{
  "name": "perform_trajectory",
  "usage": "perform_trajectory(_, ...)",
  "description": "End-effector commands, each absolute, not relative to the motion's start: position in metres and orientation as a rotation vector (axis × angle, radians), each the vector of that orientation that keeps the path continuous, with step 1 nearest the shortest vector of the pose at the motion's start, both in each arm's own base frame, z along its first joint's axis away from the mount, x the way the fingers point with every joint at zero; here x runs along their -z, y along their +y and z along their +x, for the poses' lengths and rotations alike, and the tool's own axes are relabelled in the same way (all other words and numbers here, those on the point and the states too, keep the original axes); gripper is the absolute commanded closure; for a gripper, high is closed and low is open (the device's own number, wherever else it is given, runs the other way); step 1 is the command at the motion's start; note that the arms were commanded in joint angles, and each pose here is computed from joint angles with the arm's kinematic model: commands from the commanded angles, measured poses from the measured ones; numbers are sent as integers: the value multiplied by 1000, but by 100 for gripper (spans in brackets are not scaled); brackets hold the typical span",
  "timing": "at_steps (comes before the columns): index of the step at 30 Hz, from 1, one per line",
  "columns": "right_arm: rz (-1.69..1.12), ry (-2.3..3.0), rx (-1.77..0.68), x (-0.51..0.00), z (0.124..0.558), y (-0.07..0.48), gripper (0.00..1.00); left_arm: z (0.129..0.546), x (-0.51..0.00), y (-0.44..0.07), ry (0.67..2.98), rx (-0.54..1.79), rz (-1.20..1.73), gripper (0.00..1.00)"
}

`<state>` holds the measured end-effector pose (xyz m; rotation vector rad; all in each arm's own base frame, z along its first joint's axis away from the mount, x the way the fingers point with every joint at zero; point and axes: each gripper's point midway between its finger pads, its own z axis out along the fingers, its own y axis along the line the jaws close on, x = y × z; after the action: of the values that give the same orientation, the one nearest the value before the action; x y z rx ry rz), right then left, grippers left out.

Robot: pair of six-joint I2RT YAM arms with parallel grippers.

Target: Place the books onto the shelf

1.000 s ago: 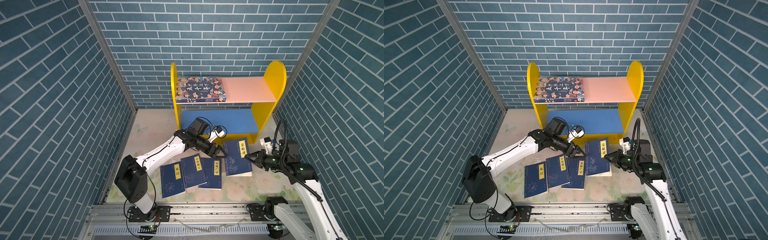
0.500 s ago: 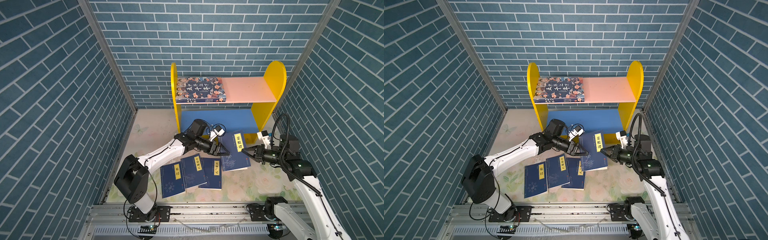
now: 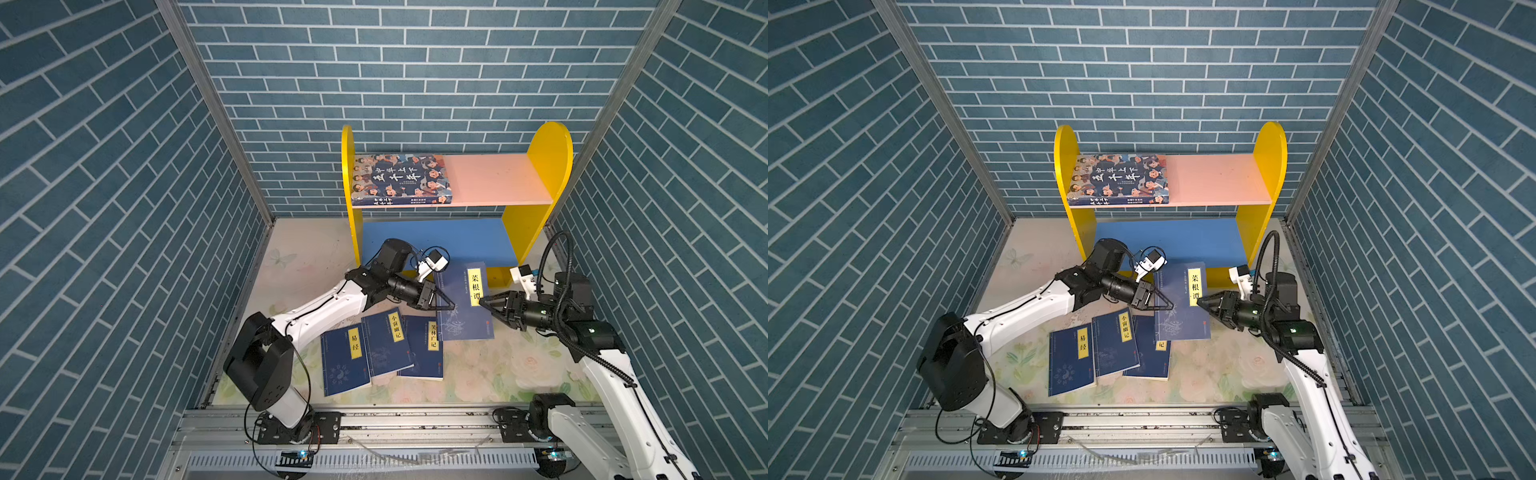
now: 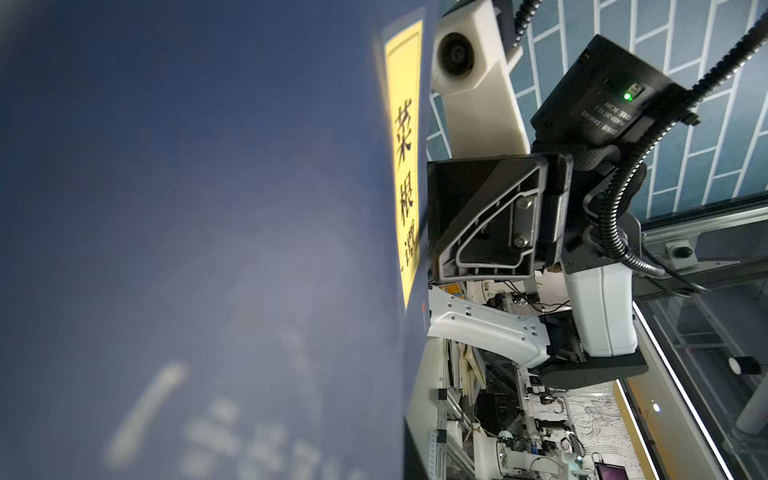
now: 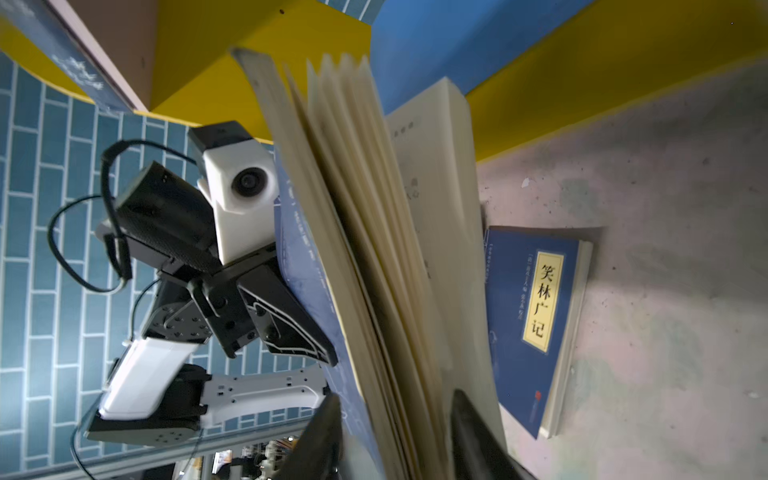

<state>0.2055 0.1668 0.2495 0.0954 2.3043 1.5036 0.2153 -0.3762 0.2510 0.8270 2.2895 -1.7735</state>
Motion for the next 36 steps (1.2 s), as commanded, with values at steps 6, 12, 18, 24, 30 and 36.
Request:
perform_trajectory(6, 11, 2214, -1484, -262, 204, 167, 29, 224, -277, -339, 2146, 1807, 877, 97)
perform_trajectory(12, -51, 2141, -1563, -273, 205, 174, 24, 217, -288, -332, 2108, 1850, 932, 95)
perform_trajectory(18, -97, 2087, -1615, -279, 206, 180, 21, 220, -283, -335, 2127, 1868, 918, 95)
perform_trajectory(24, -134, 2102, -1636, -271, 208, 190, 20, 220, -281, -349, 2154, 1890, 940, 95)
perform_trajectory(30, -172, 2103, -1645, -269, 205, 200, 20, 224, -277, -359, 2186, 1900, 950, 95)
perform_trajectory(36, -155, 2119, -1631, -259, 204, 200, 24, 214, -292, -358, 2133, 1984, 991, 95)
